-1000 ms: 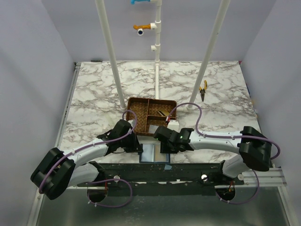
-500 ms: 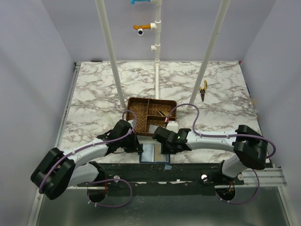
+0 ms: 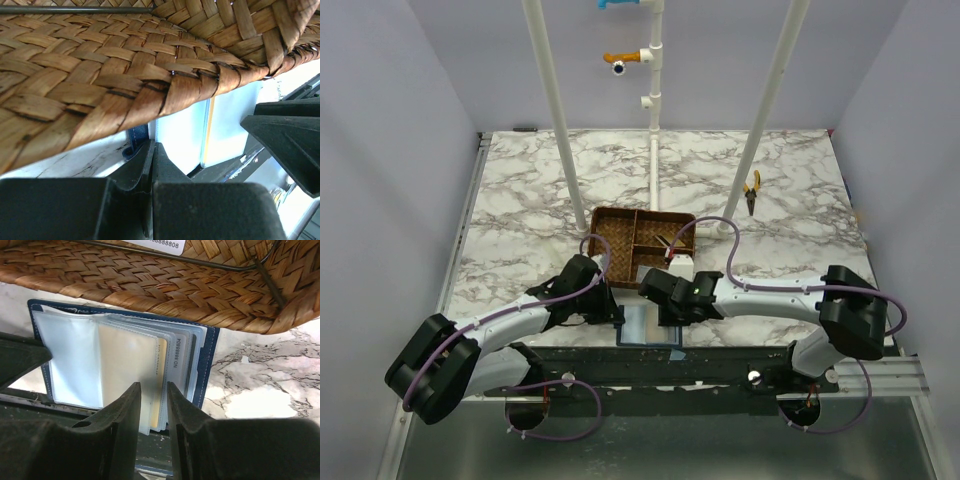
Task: Take the credit cards out of the card holder
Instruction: Remove the credit card from the card holder.
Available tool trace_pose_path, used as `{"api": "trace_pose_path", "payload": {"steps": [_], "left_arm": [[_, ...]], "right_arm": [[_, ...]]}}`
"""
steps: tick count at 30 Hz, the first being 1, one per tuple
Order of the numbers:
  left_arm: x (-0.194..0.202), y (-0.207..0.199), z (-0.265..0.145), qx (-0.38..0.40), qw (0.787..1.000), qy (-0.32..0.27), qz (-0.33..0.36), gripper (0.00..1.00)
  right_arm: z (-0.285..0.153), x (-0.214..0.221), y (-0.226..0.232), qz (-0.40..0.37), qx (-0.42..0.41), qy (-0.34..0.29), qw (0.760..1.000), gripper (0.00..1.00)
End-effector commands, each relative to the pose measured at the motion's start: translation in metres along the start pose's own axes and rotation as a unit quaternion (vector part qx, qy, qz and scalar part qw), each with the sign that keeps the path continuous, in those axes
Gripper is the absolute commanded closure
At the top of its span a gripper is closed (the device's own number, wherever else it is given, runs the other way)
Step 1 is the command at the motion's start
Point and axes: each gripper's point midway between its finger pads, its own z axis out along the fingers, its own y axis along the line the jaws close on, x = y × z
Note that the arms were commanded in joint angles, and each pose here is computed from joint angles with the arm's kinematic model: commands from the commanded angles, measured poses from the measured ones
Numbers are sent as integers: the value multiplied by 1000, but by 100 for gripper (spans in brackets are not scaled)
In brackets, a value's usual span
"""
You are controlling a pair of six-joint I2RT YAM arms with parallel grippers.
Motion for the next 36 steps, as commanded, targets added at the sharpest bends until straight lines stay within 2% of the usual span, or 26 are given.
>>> {"api": "trace_pose_path", "payload": {"steps": [1,6,14,24,36], "left_arm": [[14,17,2,-26,1000,17,-2,100],[16,19,1,-28,999,19,-2,100],[16,19,1,-28,999,18,-4,100],[17,20,2,-27,999,19,-6,100],[18,20,1,-28,999,19,-7,100]], "right_arm": [[8,4,-4,-5,20,-1,1000,70],[10,6,-10,-6,34,1,999,69],[-5,-7,-14,-4,42,-22,999,60],[-4,-3,2,-19,23,-16,999,60],[11,8,-3,-21,38,-2,999,60]]}}
